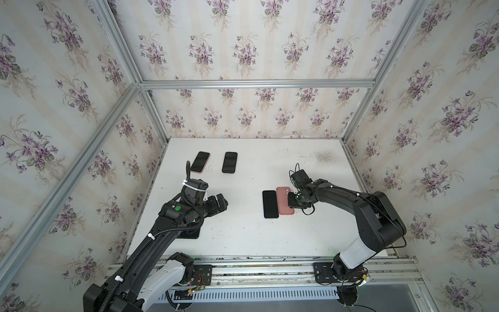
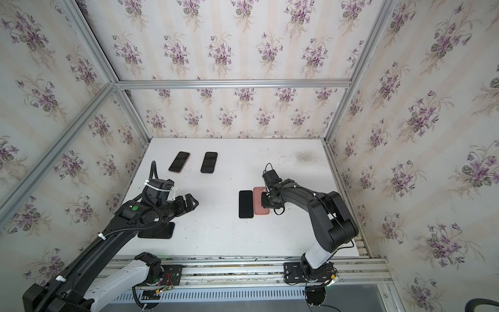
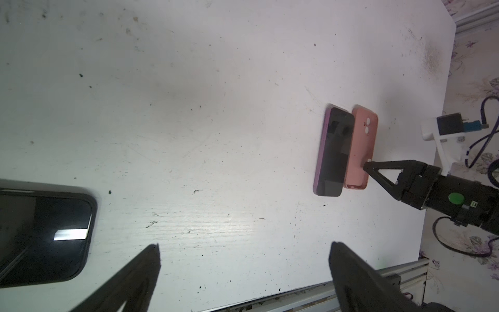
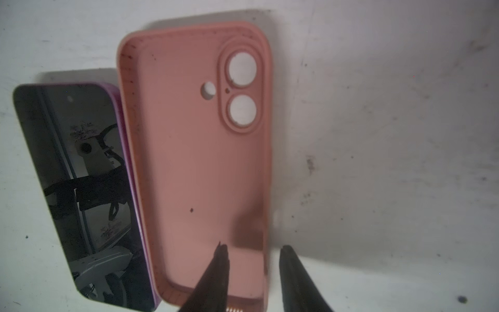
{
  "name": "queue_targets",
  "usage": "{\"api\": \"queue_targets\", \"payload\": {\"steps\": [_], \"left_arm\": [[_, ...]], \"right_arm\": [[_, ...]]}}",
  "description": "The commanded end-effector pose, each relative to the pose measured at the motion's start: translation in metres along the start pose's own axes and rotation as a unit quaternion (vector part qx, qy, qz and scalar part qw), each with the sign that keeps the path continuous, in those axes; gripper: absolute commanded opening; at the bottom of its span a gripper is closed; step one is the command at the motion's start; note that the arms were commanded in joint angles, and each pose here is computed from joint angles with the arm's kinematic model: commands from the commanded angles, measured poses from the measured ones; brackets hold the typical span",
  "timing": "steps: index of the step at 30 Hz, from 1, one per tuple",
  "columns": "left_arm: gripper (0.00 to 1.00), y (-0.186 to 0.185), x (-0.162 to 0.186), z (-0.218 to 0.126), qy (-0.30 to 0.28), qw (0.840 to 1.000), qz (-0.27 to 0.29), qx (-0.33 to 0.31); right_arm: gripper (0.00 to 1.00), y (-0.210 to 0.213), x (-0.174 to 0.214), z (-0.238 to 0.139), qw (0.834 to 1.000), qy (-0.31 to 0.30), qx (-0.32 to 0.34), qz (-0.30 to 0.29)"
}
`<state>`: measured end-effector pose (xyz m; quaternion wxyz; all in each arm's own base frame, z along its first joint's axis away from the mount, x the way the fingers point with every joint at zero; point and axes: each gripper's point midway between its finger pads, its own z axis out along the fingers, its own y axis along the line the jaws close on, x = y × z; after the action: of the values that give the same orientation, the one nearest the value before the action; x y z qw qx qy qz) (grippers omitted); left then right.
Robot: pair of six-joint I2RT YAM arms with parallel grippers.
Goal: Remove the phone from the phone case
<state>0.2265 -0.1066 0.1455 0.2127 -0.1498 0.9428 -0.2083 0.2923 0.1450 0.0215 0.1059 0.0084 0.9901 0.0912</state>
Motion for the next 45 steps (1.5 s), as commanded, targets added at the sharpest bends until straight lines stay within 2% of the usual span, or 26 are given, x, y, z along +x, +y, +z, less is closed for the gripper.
{"api": "queue_targets", "payload": {"steps": [1,9,21,33,35,39,45], "left_arm": [[1.00,0.010,0.003,-0.001,0.002,1.000,-0.021,-0.009],[1.00,0.024,-0.001,0.000,-0.003,0.999,-0.035,-0.028],[1.00,0.035,-0.001,0.002,-0.003,0.997,-0.061,-0.038],[1.00,0.045,-0.002,0.004,-0.007,0.995,-0.088,-0.047],[1.00,0.048,-0.002,0.004,-0.007,0.994,-0.096,-0.049],[1.00,0.057,-0.002,0.004,-0.009,0.991,-0.126,-0.053],[1.00,0.087,0.008,0.008,-0.003,0.975,-0.210,-0.071]], "right_arm": [[0.32,0.006,-0.002,0.003,1.000,-0.004,-0.012,-0.012],[0.23,0.003,0.013,0.008,1.000,0.011,-0.003,-0.021],[0.20,0.000,0.033,0.007,0.999,0.026,0.012,-0.042],[0.20,0.002,0.037,0.005,0.997,0.029,0.018,-0.065],[0.26,0.004,0.039,0.005,0.997,0.030,0.016,-0.067],[0.51,0.009,0.032,-0.002,0.998,0.011,0.005,-0.063],[0.77,0.031,0.005,-0.050,0.994,-0.069,-0.045,-0.077]]}}
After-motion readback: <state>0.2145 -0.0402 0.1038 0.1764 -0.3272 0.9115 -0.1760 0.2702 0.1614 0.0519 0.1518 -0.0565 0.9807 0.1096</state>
